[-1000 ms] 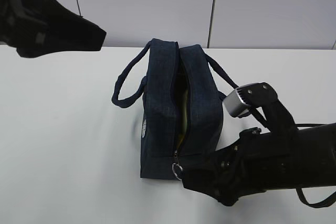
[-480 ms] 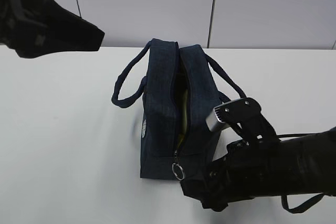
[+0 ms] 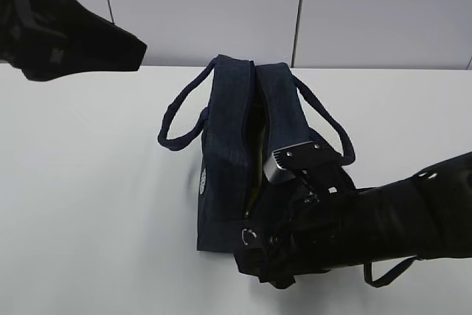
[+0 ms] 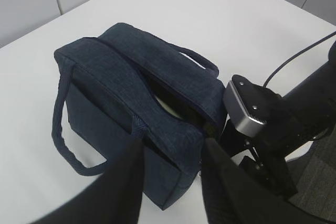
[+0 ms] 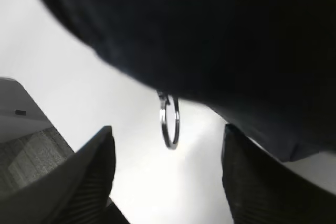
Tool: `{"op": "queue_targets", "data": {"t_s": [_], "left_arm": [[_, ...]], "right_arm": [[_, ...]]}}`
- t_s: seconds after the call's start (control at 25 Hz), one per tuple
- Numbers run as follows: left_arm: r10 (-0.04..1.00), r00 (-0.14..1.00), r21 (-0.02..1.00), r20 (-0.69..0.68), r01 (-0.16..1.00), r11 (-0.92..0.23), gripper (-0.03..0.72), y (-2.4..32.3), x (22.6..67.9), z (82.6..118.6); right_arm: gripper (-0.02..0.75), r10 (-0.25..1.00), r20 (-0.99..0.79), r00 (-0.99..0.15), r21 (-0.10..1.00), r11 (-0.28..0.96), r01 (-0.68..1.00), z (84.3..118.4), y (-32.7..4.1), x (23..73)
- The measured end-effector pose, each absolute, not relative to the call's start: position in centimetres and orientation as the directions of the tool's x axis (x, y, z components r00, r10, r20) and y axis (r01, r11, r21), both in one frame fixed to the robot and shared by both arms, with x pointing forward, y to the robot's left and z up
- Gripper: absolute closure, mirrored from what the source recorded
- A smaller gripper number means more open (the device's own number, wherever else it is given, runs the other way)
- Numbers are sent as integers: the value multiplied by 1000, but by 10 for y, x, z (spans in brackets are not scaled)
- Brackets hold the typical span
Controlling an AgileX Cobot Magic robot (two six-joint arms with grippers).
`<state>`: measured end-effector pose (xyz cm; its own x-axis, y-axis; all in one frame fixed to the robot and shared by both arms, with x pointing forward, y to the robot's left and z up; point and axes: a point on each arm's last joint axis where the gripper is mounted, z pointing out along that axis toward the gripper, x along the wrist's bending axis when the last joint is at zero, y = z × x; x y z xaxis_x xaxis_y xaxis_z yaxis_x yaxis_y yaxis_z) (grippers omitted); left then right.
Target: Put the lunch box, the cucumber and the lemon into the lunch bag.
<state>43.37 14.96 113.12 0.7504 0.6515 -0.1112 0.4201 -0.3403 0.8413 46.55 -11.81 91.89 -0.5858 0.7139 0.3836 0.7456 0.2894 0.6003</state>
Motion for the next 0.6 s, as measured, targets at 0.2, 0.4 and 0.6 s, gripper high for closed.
{"op": "queue_targets", "data": {"t_s": [0.2, 0.4, 0.6], "left_arm": [[653, 750, 842, -107, 417, -342, 446, 150, 434, 1131], [654, 751, 842, -93, 410, -351, 447, 150, 434, 1131], [654, 751, 841, -86, 406, -357, 447, 151, 435, 1131]], "right_arm": [[274, 708, 409, -576, 595, 272, 756, 918, -112, 471], [329, 701, 421, -576, 609, 253, 752, 924, -108, 477], [414, 706, 425, -567, 605, 245, 758, 924, -107, 478]]}}
